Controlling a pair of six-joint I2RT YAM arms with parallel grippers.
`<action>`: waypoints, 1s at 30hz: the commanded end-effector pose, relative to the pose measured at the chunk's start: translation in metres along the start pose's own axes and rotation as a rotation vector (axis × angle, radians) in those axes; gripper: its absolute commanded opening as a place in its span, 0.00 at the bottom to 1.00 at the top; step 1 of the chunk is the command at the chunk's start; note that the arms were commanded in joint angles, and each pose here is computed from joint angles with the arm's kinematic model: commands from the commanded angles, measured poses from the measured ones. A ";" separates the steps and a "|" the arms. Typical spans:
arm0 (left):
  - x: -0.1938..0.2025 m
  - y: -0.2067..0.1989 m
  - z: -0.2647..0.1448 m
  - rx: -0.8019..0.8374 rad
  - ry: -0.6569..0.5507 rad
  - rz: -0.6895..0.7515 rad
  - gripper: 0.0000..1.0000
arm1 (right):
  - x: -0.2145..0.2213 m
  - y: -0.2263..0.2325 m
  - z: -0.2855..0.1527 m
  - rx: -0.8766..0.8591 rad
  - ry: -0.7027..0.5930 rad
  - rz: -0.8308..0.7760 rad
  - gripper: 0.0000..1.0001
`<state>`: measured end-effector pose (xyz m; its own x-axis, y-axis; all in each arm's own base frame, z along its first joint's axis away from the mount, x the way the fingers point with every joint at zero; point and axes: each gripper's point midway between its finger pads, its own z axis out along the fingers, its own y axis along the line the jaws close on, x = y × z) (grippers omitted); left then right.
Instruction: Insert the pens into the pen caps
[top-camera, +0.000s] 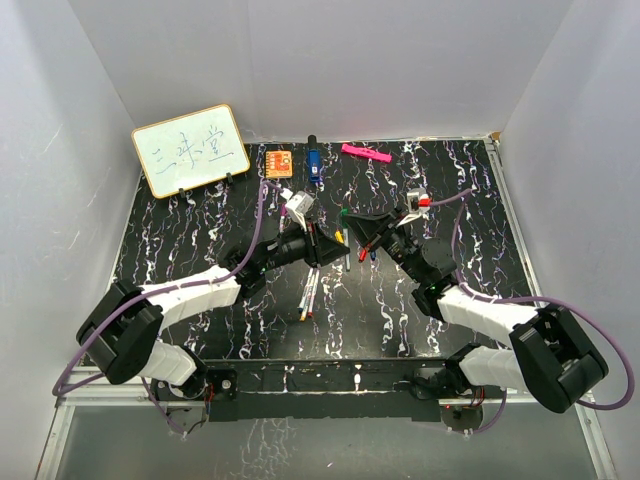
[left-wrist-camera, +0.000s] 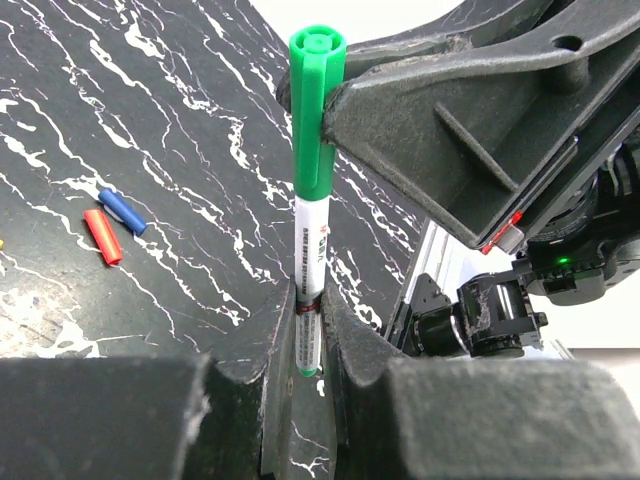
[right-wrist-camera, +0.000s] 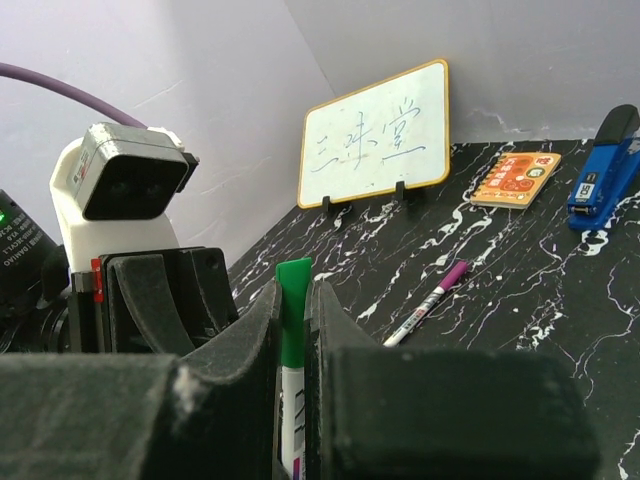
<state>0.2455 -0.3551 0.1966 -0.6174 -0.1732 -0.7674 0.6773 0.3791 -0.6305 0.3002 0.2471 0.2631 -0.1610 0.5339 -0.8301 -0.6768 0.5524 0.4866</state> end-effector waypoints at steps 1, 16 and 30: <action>-0.052 -0.039 -0.007 0.090 -0.162 0.058 0.00 | -0.003 0.015 -0.001 -0.059 0.008 -0.009 0.00; -0.098 -0.032 -0.019 -0.025 -0.340 0.146 0.00 | 0.025 0.021 0.002 -0.086 0.158 -0.038 0.00; -0.144 -0.024 -0.042 -0.123 -0.491 0.206 0.00 | 0.072 0.024 -0.008 -0.046 0.301 -0.095 0.00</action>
<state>0.2608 -0.3352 0.2056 -0.5262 -0.1992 -0.8267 0.6648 0.5099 -0.5460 0.2939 0.2710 0.2692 -0.1254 0.4289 -0.8946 -0.7122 0.5889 0.3822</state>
